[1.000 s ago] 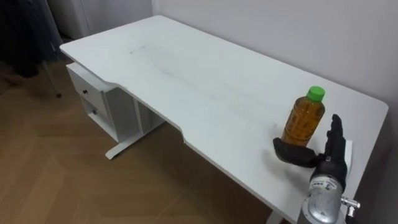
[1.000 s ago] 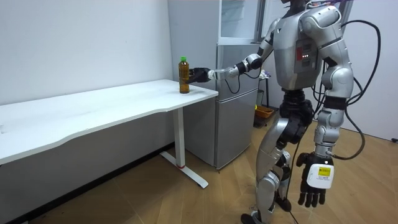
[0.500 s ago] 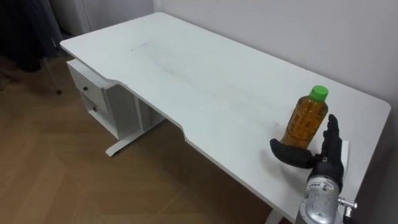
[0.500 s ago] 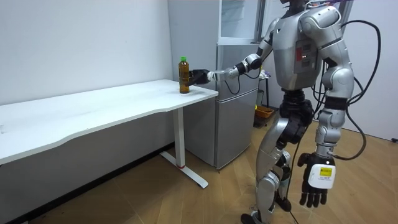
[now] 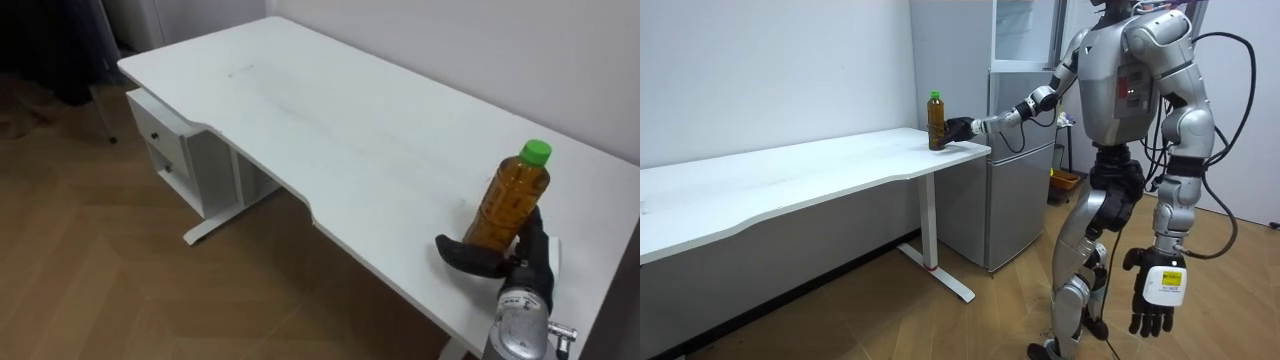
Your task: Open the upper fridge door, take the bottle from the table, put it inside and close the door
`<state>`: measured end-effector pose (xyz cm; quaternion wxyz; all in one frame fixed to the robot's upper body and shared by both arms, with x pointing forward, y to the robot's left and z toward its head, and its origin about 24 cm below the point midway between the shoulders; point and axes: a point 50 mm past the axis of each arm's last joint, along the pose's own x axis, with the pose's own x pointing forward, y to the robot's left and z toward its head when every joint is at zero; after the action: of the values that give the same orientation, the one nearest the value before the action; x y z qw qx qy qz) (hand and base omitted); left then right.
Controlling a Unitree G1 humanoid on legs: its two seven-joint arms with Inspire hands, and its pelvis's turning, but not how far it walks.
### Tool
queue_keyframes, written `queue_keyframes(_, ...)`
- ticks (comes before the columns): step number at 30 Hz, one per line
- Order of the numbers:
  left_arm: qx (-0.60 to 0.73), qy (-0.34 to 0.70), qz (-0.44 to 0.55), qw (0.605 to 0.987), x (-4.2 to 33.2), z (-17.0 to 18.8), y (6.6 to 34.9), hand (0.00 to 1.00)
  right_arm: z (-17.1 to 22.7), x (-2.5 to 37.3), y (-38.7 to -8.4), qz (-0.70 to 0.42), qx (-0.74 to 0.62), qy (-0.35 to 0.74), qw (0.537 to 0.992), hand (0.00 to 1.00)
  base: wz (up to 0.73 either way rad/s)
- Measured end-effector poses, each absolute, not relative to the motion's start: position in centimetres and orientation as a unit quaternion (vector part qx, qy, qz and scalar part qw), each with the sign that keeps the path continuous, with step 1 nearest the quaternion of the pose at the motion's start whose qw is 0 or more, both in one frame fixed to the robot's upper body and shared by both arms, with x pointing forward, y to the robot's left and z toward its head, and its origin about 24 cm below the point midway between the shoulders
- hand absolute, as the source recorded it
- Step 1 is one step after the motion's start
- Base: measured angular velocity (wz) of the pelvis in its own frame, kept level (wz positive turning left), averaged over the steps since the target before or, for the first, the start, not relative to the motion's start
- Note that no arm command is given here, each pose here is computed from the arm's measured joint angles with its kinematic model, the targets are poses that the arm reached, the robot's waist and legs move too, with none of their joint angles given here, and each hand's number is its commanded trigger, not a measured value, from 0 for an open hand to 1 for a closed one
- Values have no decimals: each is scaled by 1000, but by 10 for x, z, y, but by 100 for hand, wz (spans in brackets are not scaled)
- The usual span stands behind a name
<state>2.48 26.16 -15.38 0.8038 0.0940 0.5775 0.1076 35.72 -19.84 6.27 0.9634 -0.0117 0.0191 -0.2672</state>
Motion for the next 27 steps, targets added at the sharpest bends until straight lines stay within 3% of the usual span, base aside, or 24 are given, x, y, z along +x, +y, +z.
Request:
queue_keyframes(9,95,581,106,801,23,-154,264,0,67,361,-201,-263,2,20,964,0,0)
queue_keyframes(11,94,582,106,801,23,-154,264,0,67,361,-201,-265,7,21,964,62,0)
queue_keyframes(12,95,581,105,801,23,-154,264,0,67,361,-201,-266,15,22,964,100,0)
queue_keyframes(27,97,573,109,806,29,-152,265,0,66,357,-234,-310,89,42,945,100,0)
